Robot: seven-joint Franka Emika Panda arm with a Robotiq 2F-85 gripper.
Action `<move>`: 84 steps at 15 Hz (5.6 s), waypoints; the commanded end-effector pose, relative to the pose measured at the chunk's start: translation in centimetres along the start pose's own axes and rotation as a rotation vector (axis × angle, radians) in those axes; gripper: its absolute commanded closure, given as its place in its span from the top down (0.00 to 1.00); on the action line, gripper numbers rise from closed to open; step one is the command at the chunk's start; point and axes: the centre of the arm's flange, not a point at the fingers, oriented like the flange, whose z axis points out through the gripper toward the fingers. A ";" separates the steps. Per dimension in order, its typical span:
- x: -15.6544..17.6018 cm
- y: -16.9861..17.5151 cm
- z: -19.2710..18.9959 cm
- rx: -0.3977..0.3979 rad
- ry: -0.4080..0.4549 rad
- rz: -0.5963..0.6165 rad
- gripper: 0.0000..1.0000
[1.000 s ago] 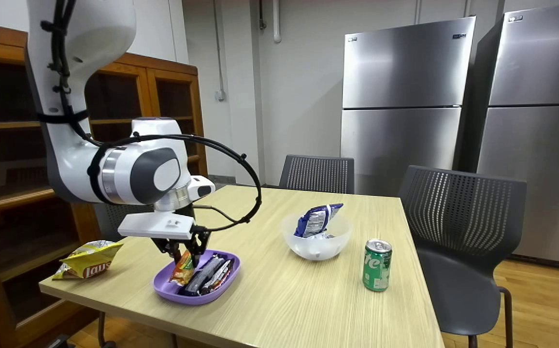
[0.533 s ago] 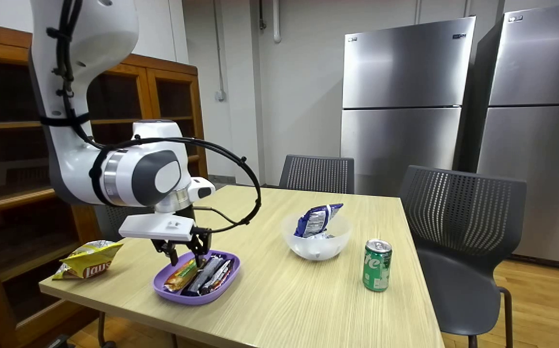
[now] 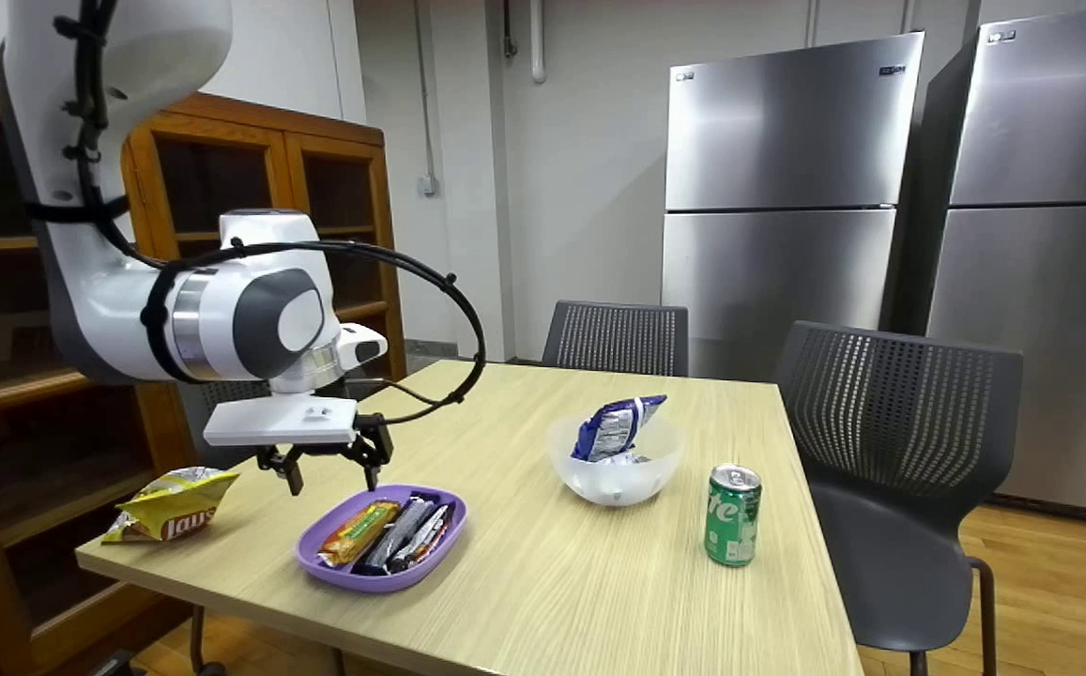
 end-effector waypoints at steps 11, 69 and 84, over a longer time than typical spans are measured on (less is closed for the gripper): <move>1.1 -11.9 -5.8 0.071 0.076 -0.671 1.00; 2.5 -19.6 1.2 -0.106 0.029 -1.793 0.00; 5.8 -14.6 -5.3 -0.131 0.016 -1.307 0.00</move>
